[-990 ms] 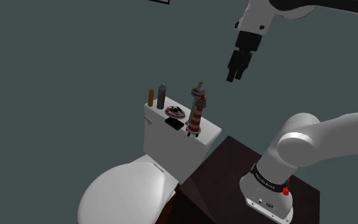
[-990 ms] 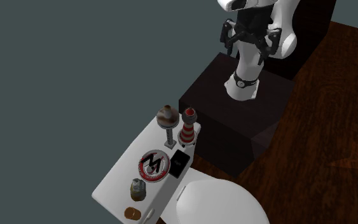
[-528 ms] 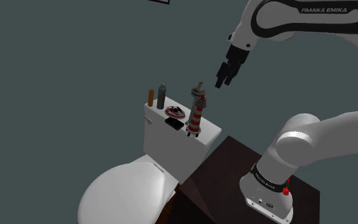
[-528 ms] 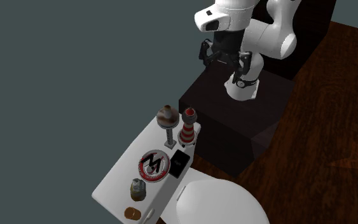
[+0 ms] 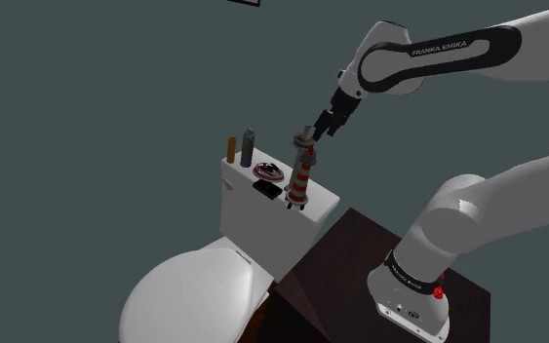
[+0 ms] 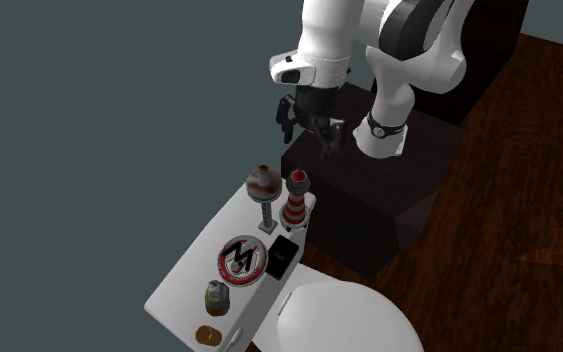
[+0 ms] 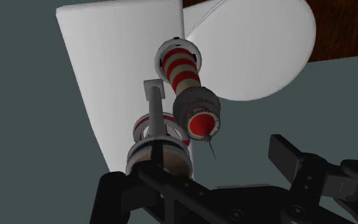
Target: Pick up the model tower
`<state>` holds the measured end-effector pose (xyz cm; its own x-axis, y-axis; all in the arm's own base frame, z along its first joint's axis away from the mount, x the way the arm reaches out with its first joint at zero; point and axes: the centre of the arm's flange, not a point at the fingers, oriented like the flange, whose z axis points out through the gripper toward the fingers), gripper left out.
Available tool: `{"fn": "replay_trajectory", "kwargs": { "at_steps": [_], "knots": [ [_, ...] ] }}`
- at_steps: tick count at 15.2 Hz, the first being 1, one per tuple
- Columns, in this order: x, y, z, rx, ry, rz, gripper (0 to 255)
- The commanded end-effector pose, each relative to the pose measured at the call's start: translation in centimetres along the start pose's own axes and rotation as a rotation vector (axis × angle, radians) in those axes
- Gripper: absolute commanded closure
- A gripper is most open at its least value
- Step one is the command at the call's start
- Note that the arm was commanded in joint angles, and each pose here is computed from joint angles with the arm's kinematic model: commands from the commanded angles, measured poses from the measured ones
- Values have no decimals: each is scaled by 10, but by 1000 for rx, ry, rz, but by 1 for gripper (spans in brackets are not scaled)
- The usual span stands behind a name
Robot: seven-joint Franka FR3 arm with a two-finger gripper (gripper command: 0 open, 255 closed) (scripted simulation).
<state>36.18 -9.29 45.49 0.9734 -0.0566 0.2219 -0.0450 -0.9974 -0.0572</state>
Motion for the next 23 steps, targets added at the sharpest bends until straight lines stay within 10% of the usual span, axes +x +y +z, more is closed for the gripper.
{"fn": "replay_trajectory", "kwargs": {
  "at_steps": [1, 6, 15, 16, 23],
  "knots": [
    [6, 12, 17, -11, 45, 8, 0],
    [30, 44, 55, -32, 141, 27, 0],
    [21, 46, 94, -32, 141, 27, 0],
    [20, 47, 95, -32, 141, 28, 255],
    [19, 47, 95, -32, 141, 28, 255]
  ]
}}
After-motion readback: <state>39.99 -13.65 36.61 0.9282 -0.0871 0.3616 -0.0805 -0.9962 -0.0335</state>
